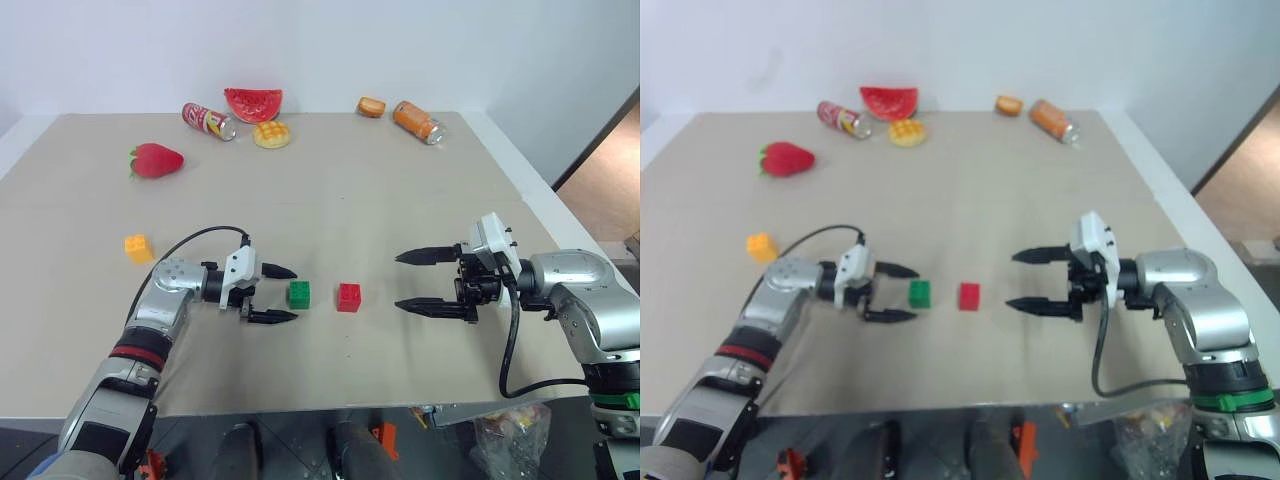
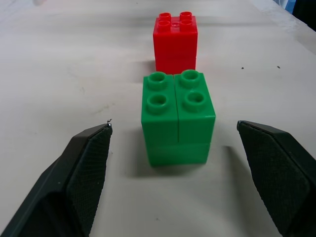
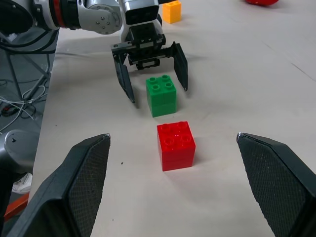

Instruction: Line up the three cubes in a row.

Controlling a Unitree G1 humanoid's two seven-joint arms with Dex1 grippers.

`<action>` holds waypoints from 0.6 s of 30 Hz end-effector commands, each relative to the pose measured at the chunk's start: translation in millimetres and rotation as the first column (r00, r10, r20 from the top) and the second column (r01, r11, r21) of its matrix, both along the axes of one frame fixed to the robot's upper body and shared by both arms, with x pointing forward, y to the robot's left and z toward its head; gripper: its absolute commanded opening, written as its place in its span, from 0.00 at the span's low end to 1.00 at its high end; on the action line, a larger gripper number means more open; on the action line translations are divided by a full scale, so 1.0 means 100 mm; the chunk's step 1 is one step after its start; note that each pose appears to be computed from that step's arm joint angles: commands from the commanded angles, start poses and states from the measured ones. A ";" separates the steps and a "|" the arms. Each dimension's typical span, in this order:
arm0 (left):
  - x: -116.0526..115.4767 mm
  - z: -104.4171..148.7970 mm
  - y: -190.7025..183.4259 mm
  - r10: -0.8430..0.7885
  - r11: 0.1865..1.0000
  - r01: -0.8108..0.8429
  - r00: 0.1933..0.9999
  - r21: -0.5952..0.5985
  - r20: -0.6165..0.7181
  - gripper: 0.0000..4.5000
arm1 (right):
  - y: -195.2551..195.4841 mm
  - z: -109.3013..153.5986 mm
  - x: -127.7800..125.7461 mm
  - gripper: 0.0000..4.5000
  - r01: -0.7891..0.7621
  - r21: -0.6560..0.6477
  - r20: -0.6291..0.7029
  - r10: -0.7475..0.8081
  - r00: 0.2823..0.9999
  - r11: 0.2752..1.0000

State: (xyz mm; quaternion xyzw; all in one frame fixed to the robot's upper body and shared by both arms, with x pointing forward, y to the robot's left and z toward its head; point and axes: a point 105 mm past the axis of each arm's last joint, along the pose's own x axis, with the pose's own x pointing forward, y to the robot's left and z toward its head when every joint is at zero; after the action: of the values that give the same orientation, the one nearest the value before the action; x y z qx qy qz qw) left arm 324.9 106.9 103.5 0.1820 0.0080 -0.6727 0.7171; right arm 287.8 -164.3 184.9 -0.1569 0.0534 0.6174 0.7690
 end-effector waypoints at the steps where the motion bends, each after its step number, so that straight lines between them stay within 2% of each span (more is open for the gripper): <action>1: -0.02 0.21 0.27 0.066 0.998 -0.065 0.997 -0.022 0.041 0.95 | 0.01 0.13 0.02 0.95 -0.016 0.010 0.049 0.015 0.999 1.000; 6: -0.17 0.21 0.65 0.179 0.983 -0.180 0.984 0.032 0.009 0.95 | 0.02 0.19 0.05 0.95 -0.027 0.014 0.068 0.026 0.997 1.000; 9: -0.16 0.19 0.82 0.327 0.944 -0.328 0.945 0.033 0.012 0.95 | 0.09 0.26 0.12 0.95 -0.029 0.045 0.108 0.024 0.994 0.999; 13: -0.12 0.21 0.90 0.574 0.814 -0.578 0.815 -0.051 -0.083 0.95 | 0.29 0.37 0.20 0.95 -0.052 0.084 0.163 0.038 0.986 0.995; 16: -0.31 0.02 0.87 0.663 0.721 -0.692 0.705 -0.040 -0.252 0.95 | 0.48 0.36 0.28 0.95 -0.068 0.059 0.216 0.054 0.975 0.996; 18: -0.40 -0.09 0.90 0.736 0.635 -0.772 0.609 -0.009 -0.294 0.95 | 0.58 0.37 0.34 0.95 -0.070 0.060 0.241 0.053 0.969 0.996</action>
State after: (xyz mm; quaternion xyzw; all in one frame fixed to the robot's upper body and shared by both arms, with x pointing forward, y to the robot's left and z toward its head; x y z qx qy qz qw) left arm 287.7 190.7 95.2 0.0262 0.1156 -0.3539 0.9277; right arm 320.2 -109.4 211.5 -0.1844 -0.0435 0.6257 0.7568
